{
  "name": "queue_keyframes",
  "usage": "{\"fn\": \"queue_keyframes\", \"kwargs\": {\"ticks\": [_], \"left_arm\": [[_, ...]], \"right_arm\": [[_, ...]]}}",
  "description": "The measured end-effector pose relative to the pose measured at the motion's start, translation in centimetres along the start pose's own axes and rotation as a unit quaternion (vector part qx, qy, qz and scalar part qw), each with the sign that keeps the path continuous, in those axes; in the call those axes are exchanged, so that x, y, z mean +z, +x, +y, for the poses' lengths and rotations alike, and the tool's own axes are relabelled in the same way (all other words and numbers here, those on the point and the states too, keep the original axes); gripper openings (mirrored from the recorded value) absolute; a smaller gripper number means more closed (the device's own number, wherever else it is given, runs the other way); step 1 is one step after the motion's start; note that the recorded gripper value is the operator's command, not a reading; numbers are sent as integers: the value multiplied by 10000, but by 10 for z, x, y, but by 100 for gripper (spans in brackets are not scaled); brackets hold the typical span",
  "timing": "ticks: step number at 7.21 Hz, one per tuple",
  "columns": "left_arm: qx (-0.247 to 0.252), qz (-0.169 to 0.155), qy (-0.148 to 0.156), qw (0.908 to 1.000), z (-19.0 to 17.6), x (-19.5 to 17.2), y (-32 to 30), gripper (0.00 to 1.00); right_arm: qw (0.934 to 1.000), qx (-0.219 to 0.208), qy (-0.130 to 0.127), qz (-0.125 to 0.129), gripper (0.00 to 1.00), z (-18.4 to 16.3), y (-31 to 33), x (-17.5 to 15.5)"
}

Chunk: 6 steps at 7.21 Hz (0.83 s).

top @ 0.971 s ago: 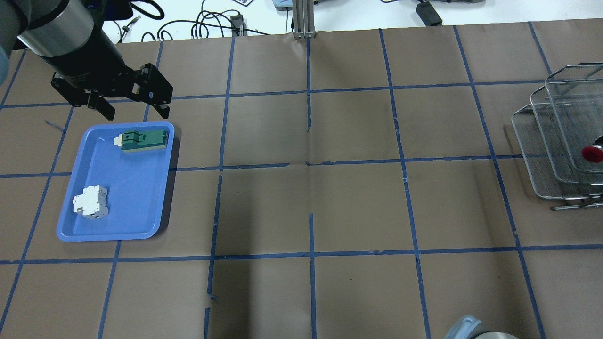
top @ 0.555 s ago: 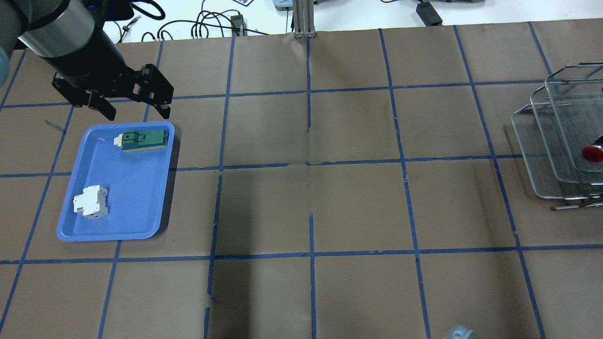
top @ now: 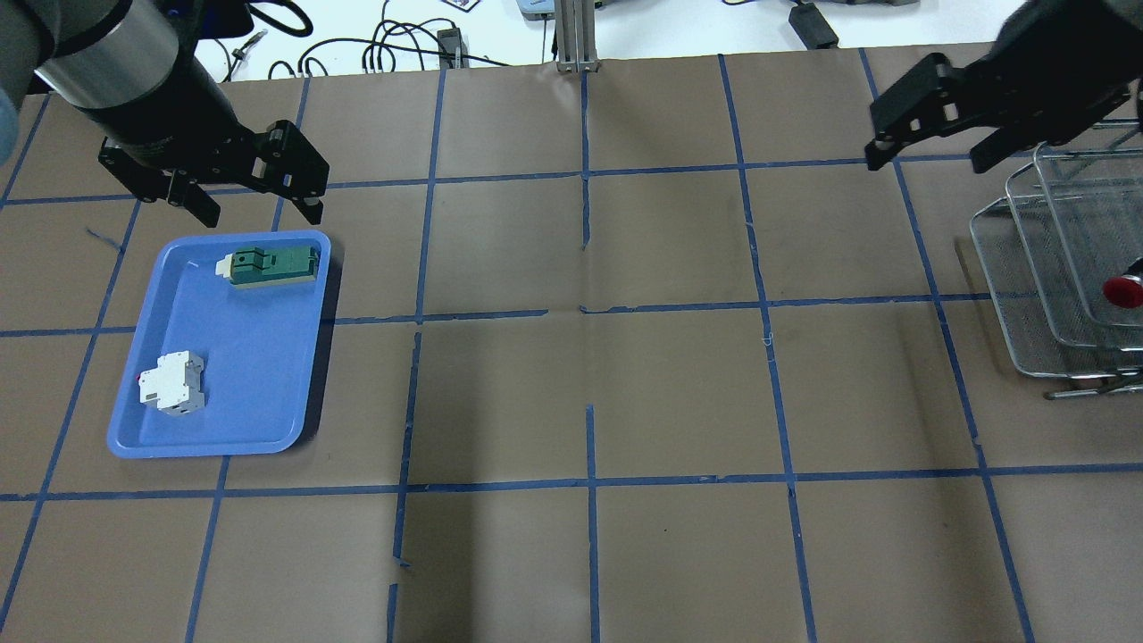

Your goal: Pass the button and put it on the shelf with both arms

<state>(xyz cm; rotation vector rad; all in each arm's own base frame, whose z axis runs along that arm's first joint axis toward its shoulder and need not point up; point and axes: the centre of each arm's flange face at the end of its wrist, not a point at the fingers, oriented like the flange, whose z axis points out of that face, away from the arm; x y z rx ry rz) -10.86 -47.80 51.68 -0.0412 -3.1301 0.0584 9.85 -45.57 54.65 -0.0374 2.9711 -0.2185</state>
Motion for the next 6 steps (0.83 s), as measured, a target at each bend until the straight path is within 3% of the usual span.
{"fn": "queue_keyframes", "kwargs": {"ticks": [2,6], "left_arm": [[7,1,0,10000,0,0,0,100],[9,-2,-17,10000,0,2,0,100]], "right_arm": [[9989,-53,-35,473,100,-4,-22,12],[9979,-26,-88,634,100,-34,-23,21]]}}
